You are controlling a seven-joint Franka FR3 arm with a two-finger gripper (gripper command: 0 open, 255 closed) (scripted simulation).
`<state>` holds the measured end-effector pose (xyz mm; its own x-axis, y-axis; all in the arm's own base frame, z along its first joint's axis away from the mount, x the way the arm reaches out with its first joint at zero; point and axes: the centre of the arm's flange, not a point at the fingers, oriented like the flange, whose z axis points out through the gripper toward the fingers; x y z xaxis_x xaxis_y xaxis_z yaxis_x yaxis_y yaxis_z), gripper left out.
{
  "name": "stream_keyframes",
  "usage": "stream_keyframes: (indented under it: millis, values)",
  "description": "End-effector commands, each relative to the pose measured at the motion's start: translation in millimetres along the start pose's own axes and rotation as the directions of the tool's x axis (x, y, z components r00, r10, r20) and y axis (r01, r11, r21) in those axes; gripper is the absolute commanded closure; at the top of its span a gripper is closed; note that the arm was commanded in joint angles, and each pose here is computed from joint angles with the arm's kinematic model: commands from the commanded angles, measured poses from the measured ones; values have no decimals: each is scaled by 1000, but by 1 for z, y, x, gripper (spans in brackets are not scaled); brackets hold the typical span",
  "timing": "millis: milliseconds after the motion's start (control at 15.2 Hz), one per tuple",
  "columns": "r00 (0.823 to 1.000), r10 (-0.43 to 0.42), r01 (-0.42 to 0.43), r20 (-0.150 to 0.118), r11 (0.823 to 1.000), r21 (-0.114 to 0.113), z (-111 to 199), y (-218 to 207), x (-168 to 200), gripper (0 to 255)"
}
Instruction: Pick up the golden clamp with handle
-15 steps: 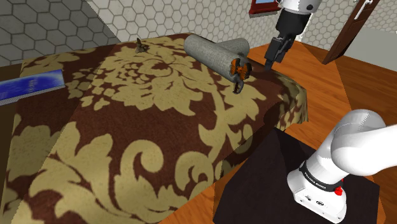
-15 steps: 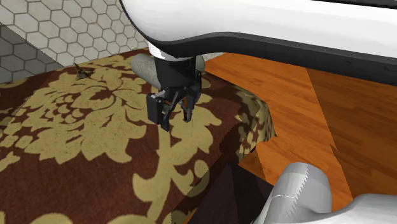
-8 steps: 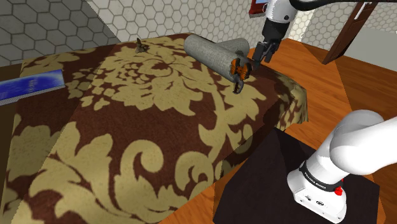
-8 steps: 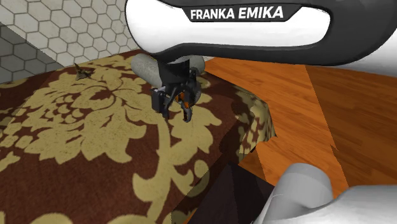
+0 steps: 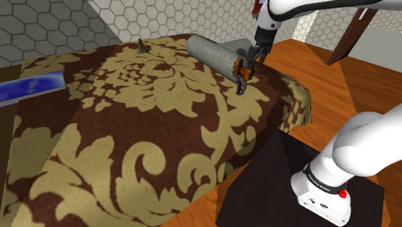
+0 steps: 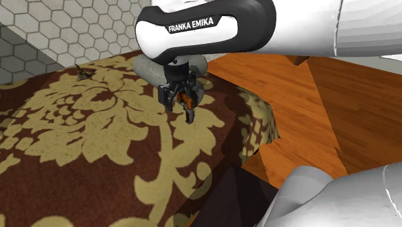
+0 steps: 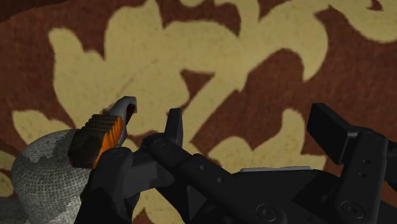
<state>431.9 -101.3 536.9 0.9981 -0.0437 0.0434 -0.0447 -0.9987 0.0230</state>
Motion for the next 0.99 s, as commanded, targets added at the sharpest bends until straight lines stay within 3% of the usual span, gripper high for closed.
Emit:
stream_keyframes:
  millis: [0, 924]
  values:
    - [1000, 9, -9, 1, 1000, -4, 9, 20, 19, 0]
    - [997, 71, -71, 16, 997, -24, 90, 141, 132, 0]
